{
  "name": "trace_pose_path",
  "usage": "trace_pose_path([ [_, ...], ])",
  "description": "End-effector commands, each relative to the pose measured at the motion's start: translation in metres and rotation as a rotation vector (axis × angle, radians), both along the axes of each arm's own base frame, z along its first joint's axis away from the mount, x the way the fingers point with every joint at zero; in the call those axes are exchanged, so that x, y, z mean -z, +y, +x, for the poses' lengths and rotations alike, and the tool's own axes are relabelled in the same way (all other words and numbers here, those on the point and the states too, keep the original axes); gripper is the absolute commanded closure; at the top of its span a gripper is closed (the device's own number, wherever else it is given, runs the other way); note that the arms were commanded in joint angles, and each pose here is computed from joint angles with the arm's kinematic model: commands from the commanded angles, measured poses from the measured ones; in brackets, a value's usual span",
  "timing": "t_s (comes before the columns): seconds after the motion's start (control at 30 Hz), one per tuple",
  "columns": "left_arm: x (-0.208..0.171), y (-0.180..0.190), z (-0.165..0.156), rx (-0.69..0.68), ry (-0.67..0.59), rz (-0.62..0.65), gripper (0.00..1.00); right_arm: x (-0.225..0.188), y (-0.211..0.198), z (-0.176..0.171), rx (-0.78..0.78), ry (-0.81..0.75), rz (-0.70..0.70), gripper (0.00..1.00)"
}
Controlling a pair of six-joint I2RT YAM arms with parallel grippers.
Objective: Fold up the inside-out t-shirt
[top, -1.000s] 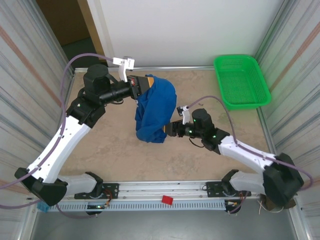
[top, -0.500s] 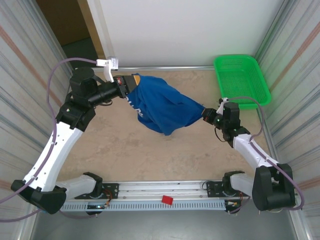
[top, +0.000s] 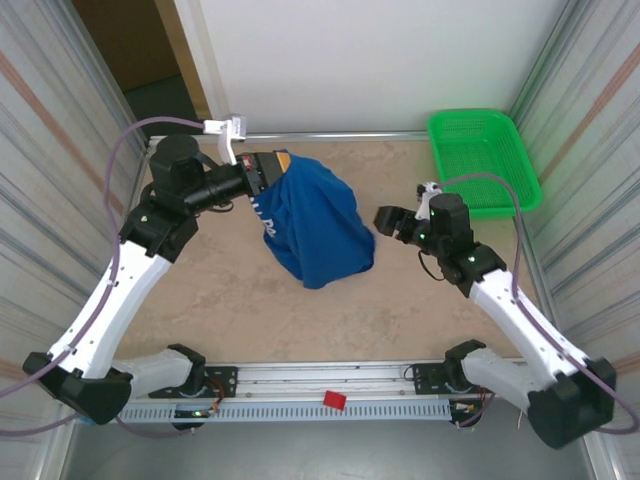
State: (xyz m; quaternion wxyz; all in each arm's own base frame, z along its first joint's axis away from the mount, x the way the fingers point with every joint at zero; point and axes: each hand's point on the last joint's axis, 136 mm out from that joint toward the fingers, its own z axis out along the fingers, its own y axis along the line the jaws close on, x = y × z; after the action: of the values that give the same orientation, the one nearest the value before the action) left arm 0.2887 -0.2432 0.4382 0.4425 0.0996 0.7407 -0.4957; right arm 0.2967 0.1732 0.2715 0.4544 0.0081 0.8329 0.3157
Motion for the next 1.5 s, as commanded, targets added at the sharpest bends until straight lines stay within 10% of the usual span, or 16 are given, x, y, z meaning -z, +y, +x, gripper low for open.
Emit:
trace_pose_path([
  [0.0,-0.011,-0.011,0.003,-0.001,-0.021,-0.027,1.0,-0.064,0.023,-0.024,-0.124,-0.214,-0.072,0.12],
  [0.1,-0.006,-0.022,0.006,0.012,-0.005,-0.021,1.0,-0.088,0.06,-0.035,-0.27,-0.294,-0.097,0.0],
  [0.47,-0.009,-0.053,0.001,0.065,0.021,-0.017,1.0,-0.077,0.151,0.006,-0.412,-0.328,-0.111,0.03],
  [0.63,-0.016,-0.045,0.006,0.026,-0.011,0.005,0.96,-0.067,0.139,0.016,-0.413,-0.282,-0.091,1.0],
  [0.73,-0.02,-0.027,0.014,-0.015,-0.035,0.003,0.59,-0.073,0.106,0.018,-0.387,-0.262,-0.003,1.0],
  [0.87,0.0,-0.001,0.018,-0.086,-0.064,0.05,0.38,-0.09,0.071,0.011,-0.393,-0.252,0.089,1.0],
  [1.17,0.089,-0.017,-0.003,-0.052,-0.131,0.19,0.31,-0.121,0.057,-0.017,-0.505,-0.251,0.147,1.0],
  [1.47,0.088,-0.062,-0.017,-0.116,-0.262,0.246,0.33,-0.12,0.058,-0.02,-0.511,-0.225,0.167,1.0],
])
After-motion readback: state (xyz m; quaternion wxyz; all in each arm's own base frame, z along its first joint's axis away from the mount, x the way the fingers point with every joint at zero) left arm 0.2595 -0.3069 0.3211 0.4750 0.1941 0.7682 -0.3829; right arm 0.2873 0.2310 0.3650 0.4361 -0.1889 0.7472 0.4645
